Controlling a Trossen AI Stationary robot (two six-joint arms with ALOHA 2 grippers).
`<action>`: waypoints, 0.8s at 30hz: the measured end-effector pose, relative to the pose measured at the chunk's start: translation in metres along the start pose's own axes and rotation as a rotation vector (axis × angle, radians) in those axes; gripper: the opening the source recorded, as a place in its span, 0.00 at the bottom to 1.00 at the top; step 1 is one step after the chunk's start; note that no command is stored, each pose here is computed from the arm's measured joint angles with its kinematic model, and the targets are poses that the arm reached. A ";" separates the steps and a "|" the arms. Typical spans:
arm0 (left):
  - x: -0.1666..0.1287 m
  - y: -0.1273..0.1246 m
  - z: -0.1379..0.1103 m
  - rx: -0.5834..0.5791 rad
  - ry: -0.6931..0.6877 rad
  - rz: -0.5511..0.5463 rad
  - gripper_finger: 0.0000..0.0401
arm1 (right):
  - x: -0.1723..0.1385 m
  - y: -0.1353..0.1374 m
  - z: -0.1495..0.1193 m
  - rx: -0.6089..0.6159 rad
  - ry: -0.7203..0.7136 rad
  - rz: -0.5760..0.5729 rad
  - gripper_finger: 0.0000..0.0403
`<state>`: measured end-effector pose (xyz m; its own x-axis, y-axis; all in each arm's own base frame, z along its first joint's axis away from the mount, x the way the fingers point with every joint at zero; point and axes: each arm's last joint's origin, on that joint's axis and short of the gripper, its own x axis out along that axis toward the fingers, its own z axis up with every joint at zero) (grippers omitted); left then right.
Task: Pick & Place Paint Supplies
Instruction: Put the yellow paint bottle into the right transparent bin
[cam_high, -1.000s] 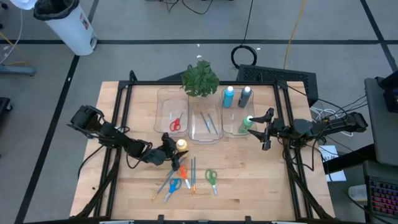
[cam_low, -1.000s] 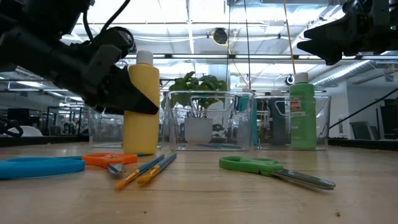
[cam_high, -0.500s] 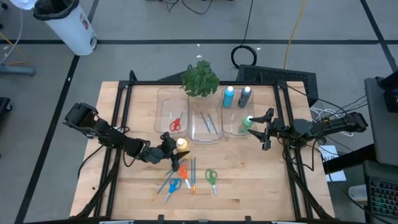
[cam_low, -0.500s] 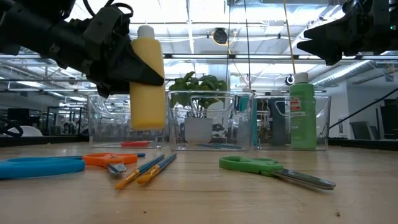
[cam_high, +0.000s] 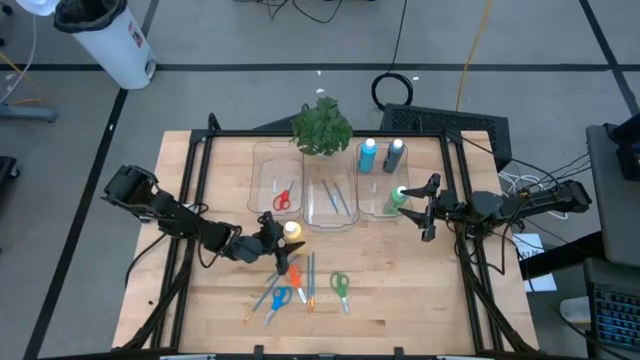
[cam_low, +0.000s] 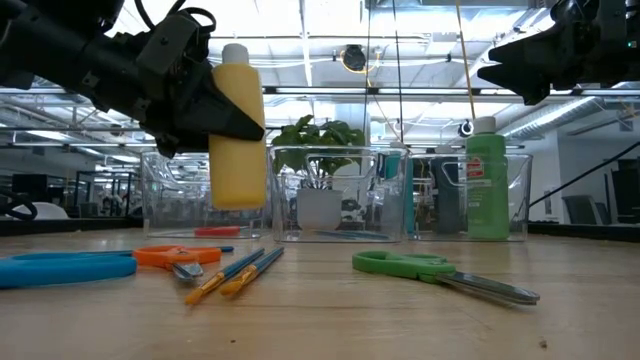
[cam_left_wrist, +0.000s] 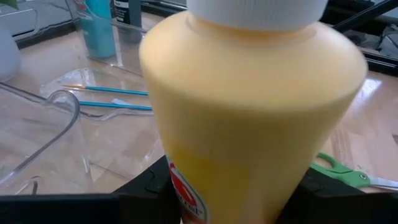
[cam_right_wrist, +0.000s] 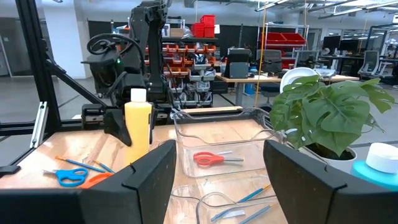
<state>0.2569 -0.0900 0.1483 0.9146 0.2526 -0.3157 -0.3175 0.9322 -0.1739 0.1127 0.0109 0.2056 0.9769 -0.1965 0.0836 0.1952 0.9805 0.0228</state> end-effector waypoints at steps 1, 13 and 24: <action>0.000 0.000 0.000 0.000 0.000 0.000 0.43 | 0.000 0.000 0.000 0.000 0.000 0.000 0.58; 0.004 0.006 0.003 -0.032 -0.006 0.028 0.44 | 0.000 0.000 0.000 0.000 0.000 0.000 0.58; 0.004 0.006 0.004 -0.037 -0.011 0.026 0.44 | 0.000 0.000 0.000 0.000 -0.002 0.000 0.58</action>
<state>0.2599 -0.0819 0.1491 0.9087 0.2798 -0.3099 -0.3500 0.9152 -0.1998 0.1127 0.0109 0.2057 0.9768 -0.1967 0.0851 0.1954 0.9804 0.0231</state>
